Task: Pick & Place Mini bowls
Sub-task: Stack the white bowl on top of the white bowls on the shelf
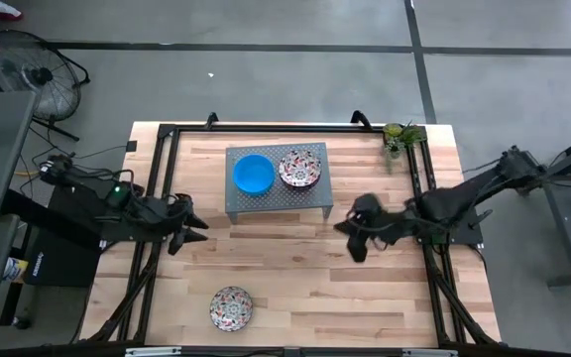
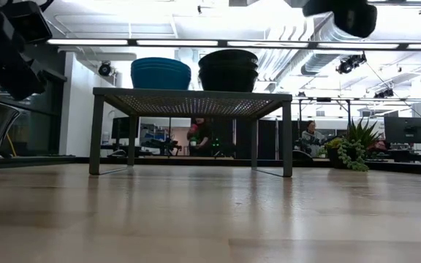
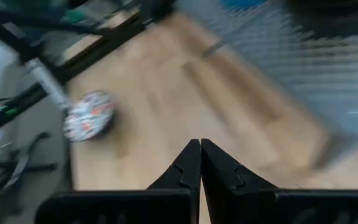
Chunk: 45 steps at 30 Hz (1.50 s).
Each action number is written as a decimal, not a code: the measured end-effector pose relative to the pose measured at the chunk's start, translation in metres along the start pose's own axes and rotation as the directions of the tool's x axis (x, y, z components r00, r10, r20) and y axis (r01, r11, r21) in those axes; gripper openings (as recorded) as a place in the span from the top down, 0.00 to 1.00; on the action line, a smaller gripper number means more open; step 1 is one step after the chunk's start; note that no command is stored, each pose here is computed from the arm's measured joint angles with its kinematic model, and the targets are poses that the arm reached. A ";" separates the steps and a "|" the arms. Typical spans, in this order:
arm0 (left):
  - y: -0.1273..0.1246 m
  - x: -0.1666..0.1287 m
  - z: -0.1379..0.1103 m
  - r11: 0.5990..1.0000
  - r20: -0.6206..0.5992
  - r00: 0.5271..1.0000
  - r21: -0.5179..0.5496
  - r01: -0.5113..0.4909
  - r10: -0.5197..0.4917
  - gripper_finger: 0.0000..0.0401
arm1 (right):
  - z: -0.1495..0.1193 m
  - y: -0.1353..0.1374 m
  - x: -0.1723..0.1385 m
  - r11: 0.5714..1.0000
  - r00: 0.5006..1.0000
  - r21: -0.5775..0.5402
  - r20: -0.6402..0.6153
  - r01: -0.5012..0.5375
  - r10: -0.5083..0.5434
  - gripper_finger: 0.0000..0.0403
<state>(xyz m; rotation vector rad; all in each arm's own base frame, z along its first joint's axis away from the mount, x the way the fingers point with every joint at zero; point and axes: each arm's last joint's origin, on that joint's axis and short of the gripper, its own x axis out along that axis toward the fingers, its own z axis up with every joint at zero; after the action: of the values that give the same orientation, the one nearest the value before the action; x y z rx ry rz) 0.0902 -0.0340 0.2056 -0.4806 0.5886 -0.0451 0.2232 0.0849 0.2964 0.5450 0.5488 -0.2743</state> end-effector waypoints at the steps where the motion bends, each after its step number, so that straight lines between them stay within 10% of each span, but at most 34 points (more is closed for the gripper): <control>1: 0.000 0.001 0.000 1.000 0.010 1.000 0.000 -0.012 0.012 0.53 | -0.003 0.006 0.007 1.000 1.000 0.006 -0.012 -0.029 0.029 1.00; 17: 0.003 0.001 0.004 0.984 0.120 0.982 -0.111 -0.136 0.149 0.53 | -0.018 0.076 0.078 0.920 0.910 -0.020 -0.151 -0.392 0.385 1.00; 28: 0.003 0.001 0.003 0.990 0.109 0.984 -0.016 -0.140 0.141 0.53 | 0.029 0.119 0.129 0.987 0.956 0.006 -0.248 -0.158 0.155 1.00; 45: 0.003 0.001 0.003 0.986 0.109 0.984 0.078 -0.149 0.141 0.53 | 0.036 0.177 0.205 0.924 0.925 0.349 -0.277 -0.154 0.259 1.00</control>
<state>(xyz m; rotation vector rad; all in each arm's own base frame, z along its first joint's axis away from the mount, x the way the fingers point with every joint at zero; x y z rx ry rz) 0.0925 -0.0301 0.2062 -0.3531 0.5171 0.0924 0.4752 0.1898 0.2806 0.9711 0.7590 -0.0676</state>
